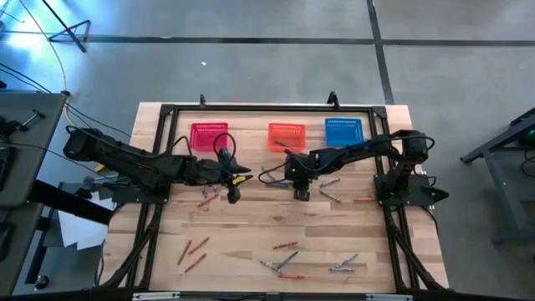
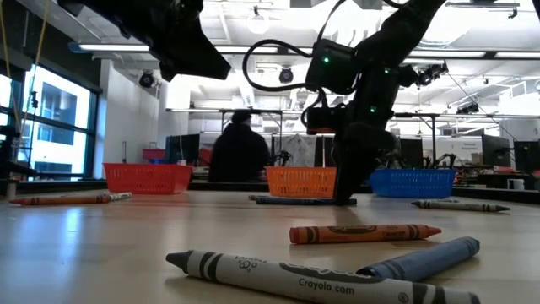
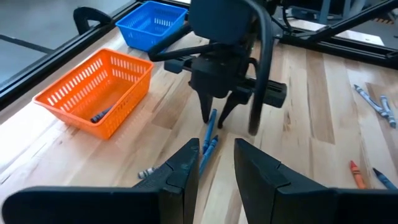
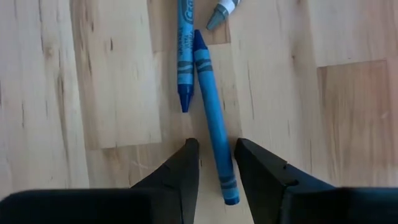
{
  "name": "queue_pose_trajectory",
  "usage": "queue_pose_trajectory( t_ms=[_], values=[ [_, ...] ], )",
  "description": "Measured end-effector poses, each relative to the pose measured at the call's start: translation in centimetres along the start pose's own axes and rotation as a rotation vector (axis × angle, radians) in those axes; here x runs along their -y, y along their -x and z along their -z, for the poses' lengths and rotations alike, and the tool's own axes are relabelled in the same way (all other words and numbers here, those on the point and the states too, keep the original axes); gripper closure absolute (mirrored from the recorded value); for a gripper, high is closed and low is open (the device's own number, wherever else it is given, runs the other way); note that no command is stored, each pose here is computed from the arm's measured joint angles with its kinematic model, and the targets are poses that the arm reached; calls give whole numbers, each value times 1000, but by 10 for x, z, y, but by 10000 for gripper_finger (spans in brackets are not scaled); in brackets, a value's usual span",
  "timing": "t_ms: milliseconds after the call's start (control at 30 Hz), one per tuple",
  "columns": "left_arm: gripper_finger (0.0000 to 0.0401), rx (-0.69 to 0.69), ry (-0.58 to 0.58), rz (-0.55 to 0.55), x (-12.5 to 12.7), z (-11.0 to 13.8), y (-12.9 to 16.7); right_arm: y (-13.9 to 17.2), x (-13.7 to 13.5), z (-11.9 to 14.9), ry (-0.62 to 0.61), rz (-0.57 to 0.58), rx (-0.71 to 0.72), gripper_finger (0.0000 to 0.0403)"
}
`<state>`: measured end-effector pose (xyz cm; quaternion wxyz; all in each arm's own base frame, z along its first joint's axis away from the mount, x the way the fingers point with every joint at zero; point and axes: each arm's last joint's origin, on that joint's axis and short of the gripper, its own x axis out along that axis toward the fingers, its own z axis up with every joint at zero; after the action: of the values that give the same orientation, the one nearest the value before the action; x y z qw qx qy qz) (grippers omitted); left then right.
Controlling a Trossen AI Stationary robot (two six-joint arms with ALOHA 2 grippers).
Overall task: Sort crayons
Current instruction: Put the blue crayon into the orange bin
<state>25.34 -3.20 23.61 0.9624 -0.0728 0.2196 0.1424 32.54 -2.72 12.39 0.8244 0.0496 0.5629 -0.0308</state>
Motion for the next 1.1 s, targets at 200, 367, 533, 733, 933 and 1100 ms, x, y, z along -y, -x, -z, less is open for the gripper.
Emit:
queue_pose_trajectory(
  t_ms=[200, 367, 533, 733, 933, 1100],
  values=[
    [314, 1, -6, 11, 3, 1, 1, 0, 1, 1, -13, 8, -5, 360],
    [314, 1, -1, 17, 6, 1, 2, -1, 1, 2, -14, 10, -16, 394],
    [314, -1, -6, 28, 8, 2, 3, -1, 2, 3, -26, 6, -30, 396],
    [314, -1, -8, 33, 9, 3, 4, 12, 1, 3, -25, 2, -10, 398],
    [314, 2, 0, 27, 9, 2, 4, 56, 6, -5, -34, 40, 125, 401],
    [314, 6, 1, 28, 9, 2, 4, 94, 17, -17, -71, 169, 351, 401]
  ],
)
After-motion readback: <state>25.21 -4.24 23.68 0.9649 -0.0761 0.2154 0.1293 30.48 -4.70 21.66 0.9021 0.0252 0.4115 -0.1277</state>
